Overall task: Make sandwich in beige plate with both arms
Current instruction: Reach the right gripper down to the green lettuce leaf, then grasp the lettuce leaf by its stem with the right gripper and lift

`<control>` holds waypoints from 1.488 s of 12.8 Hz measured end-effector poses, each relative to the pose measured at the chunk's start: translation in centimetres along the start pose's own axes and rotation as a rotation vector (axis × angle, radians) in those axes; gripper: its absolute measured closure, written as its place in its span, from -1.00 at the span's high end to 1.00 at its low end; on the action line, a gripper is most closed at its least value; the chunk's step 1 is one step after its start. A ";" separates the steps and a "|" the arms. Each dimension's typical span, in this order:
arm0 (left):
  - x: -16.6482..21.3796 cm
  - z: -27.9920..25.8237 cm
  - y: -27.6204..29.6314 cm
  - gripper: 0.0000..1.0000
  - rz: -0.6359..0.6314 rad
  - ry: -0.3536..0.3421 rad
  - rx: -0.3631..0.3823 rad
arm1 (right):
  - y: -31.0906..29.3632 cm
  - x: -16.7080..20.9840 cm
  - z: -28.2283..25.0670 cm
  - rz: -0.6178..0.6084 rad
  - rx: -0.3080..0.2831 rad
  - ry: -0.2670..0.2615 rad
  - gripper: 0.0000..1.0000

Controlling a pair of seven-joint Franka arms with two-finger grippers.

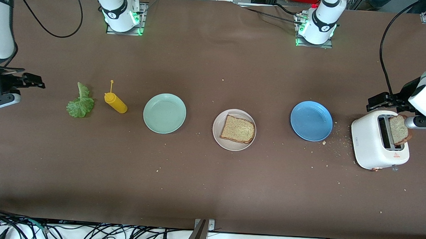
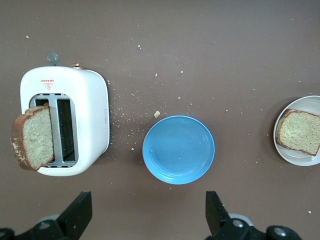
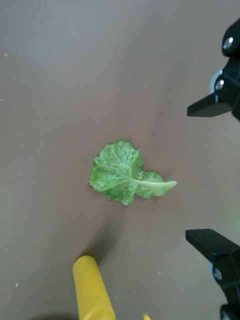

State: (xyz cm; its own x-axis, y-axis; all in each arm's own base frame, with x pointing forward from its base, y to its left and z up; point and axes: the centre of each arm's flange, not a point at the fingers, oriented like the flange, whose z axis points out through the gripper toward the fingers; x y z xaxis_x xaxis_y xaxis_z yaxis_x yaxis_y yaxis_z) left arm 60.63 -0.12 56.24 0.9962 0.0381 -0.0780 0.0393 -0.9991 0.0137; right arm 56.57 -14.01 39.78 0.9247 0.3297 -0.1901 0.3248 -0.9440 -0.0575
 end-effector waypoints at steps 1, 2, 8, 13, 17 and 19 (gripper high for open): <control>0.0 0.0 0.1 1.00 0.001 0.000 0.000 | -0.2 -0.5 2.3 0.015 0.001 0.005 1.00; 0.0 0.0 0.1 1.00 0.002 0.000 0.000 | -0.6 -1.0 4.8 0.033 0.002 0.007 0.99; 0.0 0.0 0.4 1.00 0.006 0.000 0.000 | -4.3 -1.3 13.6 0.134 0.000 -0.023 0.99; 0.1 -1.2 0.0 1.00 0.007 0.027 0.043 | -3.6 -0.3 19.0 0.148 -0.039 -0.050 0.99; 0.2 -1.1 0.6 1.00 0.019 0.027 0.048 | -3.6 -0.2 21.5 0.182 -0.016 -0.073 0.98; 0.4 -0.7 0.9 1.00 0.023 0.021 0.049 | -3.8 0.0 21.9 0.182 -0.016 -0.071 0.96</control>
State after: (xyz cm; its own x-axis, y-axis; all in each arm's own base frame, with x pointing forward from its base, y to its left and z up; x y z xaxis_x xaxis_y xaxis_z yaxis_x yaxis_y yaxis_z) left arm 61.10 -0.95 56.91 0.9982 0.0148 -0.0575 0.0128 -0.9994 -0.0336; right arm 51.02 -10.59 18.51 0.9524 0.1512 -0.2647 0.1566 -0.9877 -0.0007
